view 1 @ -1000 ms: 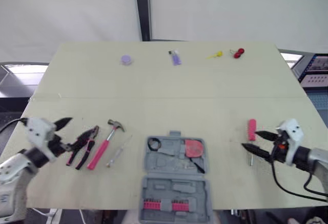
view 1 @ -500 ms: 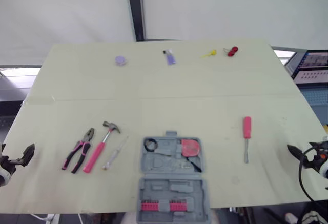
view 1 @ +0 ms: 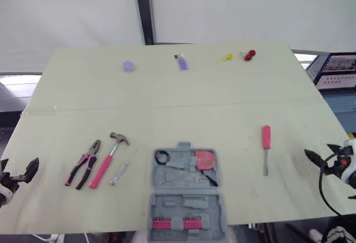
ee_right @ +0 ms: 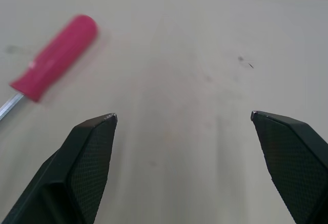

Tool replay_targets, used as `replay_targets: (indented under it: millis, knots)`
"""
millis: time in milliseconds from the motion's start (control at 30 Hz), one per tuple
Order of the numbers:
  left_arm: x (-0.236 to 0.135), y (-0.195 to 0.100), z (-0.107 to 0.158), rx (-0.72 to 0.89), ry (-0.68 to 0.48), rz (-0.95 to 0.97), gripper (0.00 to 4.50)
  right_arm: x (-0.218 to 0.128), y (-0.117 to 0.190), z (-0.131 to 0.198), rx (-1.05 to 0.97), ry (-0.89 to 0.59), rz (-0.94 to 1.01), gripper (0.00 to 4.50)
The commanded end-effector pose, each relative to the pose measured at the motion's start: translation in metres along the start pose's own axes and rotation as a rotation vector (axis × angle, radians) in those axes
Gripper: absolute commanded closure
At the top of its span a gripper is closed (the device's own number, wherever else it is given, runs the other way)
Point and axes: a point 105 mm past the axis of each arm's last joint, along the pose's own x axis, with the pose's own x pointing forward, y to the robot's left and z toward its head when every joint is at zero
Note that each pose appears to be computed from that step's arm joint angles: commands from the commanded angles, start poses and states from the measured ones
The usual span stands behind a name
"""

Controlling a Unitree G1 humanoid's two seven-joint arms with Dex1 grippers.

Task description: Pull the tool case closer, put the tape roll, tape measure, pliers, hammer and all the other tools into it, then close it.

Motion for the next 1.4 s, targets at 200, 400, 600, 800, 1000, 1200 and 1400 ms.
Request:
replay_targets:
  millis: [200, 400, 600, 800, 1000, 1200, 1400]
  knots:
    - [0.012, -0.064, 0.015, 0.103, -0.038, -0.29, 0.0, 0.037, 0.166, 0.124, -0.22, -0.204, 0.63, 0.08]
    - [0.02, -0.088, 0.007, 0.093, 0.034, -0.318, 0.0, 0.039, 0.225, 0.143, -0.279, -0.257, 0.808, 0.08]
    - [0.023, -0.097, 0.0, 0.088, 0.082, -0.32, 0.0, 0.037, 0.241, 0.145, -0.291, -0.27, 0.858, 0.08]
    - [0.035, -0.097, -0.003, 0.098, 0.115, -0.323, 0.0, 0.025, 0.255, 0.148, -0.317, -0.274, 0.936, 0.08]
    - [0.049, -0.106, -0.015, 0.106, 0.168, -0.359, 0.0, 0.012, 0.268, 0.152, -0.366, -0.276, 1.003, 0.08]
    - [0.055, -0.105, -0.028, 0.125, 0.225, -0.359, 0.0, 0.011, 0.27, 0.157, -0.379, -0.291, 0.998, 0.08]
    - [0.055, -0.104, -0.045, 0.137, 0.291, -0.379, 0.0, 0.011, 0.272, 0.159, -0.377, -0.291, 0.999, 0.08]
